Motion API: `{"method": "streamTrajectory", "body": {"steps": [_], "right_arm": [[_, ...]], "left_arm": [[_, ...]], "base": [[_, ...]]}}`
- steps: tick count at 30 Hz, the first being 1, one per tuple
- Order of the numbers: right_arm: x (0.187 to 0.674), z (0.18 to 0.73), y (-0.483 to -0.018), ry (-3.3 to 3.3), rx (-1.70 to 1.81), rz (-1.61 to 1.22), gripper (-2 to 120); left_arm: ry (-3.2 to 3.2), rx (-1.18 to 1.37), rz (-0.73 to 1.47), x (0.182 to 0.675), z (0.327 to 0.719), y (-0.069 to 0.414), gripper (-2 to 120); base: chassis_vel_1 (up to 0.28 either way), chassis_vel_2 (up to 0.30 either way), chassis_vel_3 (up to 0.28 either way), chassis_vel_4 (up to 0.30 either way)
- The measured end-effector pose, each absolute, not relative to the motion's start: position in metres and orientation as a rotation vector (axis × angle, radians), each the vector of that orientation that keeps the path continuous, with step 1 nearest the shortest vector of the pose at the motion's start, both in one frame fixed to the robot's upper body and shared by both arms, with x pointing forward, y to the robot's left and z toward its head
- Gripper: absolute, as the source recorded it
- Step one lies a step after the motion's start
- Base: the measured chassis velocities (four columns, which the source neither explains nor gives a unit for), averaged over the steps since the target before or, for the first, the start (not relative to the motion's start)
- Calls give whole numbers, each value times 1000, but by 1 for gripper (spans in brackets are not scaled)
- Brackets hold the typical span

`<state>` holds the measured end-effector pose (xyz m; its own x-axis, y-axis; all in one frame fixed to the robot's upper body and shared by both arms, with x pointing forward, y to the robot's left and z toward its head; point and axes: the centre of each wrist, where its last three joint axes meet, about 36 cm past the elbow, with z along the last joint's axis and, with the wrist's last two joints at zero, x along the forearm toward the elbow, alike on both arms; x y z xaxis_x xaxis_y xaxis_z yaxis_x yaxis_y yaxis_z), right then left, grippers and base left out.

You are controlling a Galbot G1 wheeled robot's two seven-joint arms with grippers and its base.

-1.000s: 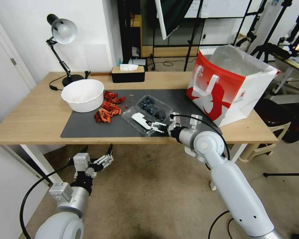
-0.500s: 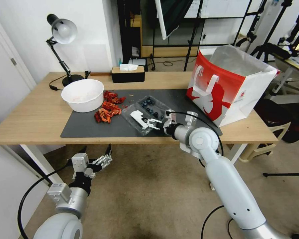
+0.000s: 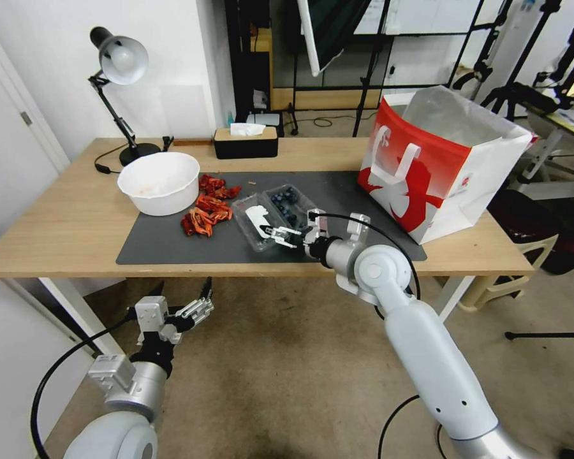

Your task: Close the takeout container lid, then place the container into the takeout bag.

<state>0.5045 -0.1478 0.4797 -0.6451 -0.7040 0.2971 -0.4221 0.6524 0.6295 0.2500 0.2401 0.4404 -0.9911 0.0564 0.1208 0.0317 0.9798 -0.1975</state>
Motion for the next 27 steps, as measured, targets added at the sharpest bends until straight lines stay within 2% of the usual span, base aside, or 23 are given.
{"method": "streamTrajectory", "body": {"steps": [27], "right_arm": [[498,479,-99,-2298,992,-692,100]], "left_arm": [[-3014,-37,315,248,434,244,100]], "base": [[0,0,0,0]]}}
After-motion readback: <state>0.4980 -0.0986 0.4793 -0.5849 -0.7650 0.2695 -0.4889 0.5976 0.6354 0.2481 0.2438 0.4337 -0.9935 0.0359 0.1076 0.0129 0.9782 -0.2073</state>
